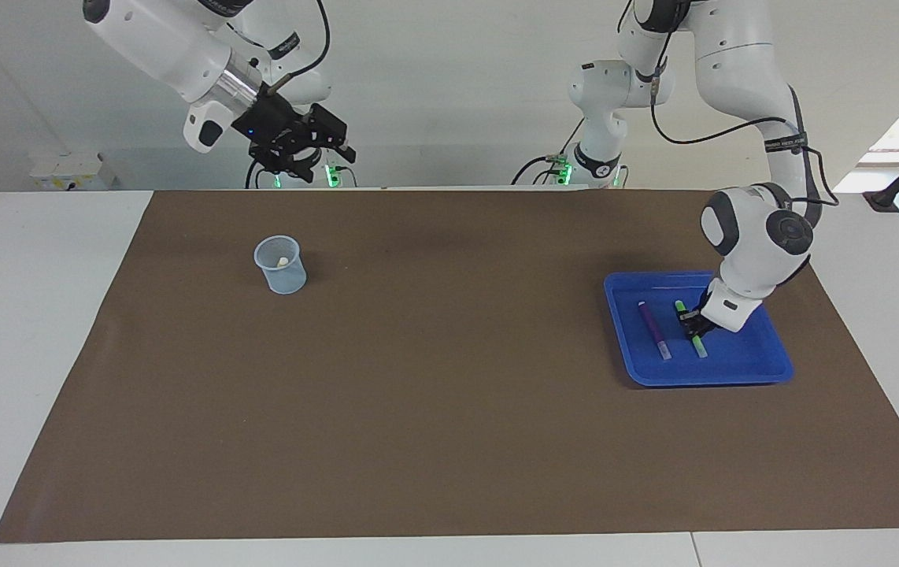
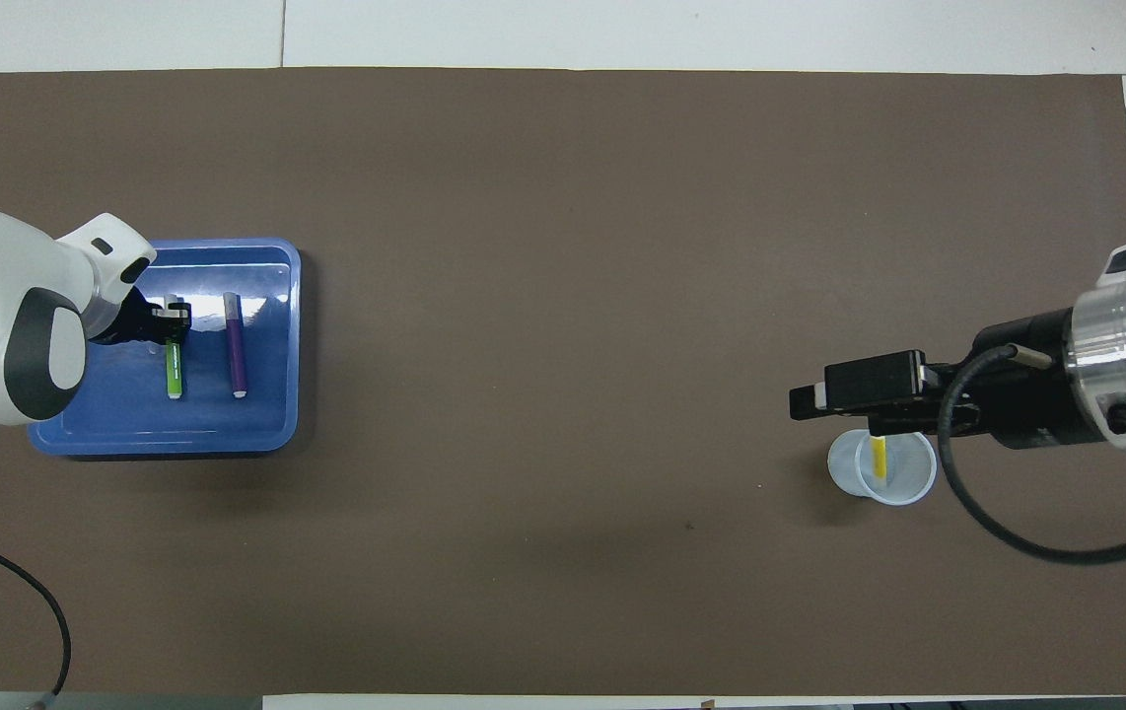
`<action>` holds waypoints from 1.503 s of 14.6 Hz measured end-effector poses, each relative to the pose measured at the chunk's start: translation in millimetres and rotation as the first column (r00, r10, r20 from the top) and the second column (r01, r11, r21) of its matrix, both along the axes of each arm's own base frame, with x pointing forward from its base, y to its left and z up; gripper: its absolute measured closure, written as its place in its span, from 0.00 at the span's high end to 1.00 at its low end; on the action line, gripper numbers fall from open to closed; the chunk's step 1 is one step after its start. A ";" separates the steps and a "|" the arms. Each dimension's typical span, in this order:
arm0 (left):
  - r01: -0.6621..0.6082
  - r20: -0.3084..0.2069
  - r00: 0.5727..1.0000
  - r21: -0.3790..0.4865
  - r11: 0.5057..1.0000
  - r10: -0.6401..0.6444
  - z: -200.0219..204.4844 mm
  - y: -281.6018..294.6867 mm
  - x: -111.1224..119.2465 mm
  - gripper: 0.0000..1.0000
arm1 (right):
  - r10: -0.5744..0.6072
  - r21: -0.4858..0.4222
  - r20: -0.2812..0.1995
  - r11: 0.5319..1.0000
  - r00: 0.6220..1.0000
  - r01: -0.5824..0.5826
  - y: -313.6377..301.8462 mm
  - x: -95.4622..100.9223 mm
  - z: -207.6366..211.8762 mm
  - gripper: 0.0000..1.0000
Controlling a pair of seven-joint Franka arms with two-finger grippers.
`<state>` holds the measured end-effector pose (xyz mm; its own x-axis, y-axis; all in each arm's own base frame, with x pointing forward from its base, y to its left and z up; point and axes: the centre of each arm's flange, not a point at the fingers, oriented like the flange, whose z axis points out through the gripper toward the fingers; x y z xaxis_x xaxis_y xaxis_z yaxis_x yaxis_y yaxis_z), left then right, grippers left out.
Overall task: Transfer and insert pens with both arms
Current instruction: 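Grasp the green pen with the left gripper while the right gripper rises, then lift the green pen toward the right gripper while it approaches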
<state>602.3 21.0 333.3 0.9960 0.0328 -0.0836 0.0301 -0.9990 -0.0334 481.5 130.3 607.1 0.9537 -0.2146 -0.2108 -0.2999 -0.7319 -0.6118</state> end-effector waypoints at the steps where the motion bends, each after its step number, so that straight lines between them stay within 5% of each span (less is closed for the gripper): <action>1: -0.012 -0.016 1.000 -0.014 1.000 0.011 15.3 -1.0 6.4 0.17 | -0.033 0.021 0.002 0.999 0.999 0.033 2.4 1.1 -2.1 1.00; 5: -0.186 -0.074 0.981 -0.078 0.979 0.180 68.4 -11.5 19.3 0.17 | -0.145 0.041 -0.001 0.989 0.989 0.145 46.2 -2.1 -3.8 1.00; 8: -0.386 -0.168 0.916 -0.124 0.914 0.364 113.2 -36.0 19.9 0.17 | -0.196 0.054 0.001 0.979 0.981 0.196 76.8 -7.9 -5.4 1.00; 15: -0.809 -0.468 0.553 -0.105 0.578 0.689 214.7 -147.0 -33.6 0.17 | -0.226 0.092 -0.039 0.969 0.973 0.229 88.1 -11.7 -8.0 1.00; 18: -0.869 -0.548 0.425 -0.025 0.494 0.720 228.1 -205.3 -61.2 0.17 | -0.231 0.086 -0.053 0.968 0.971 0.235 113.9 -22.4 -8.7 1.00; 22: -0.913 -0.606 0.305 0.034 0.407 0.735 231.3 -256.8 -87.6 0.17 | -0.297 0.104 -0.045 0.948 0.954 0.300 138.2 -29.6 -2.8 1.00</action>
<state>514.7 -235.8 564.7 0.2516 0.6999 -0.6685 0.9119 -0.4028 -0.0785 451.9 268.5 604.3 0.8427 -0.4631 -0.2745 -0.5130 -0.5362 -0.6703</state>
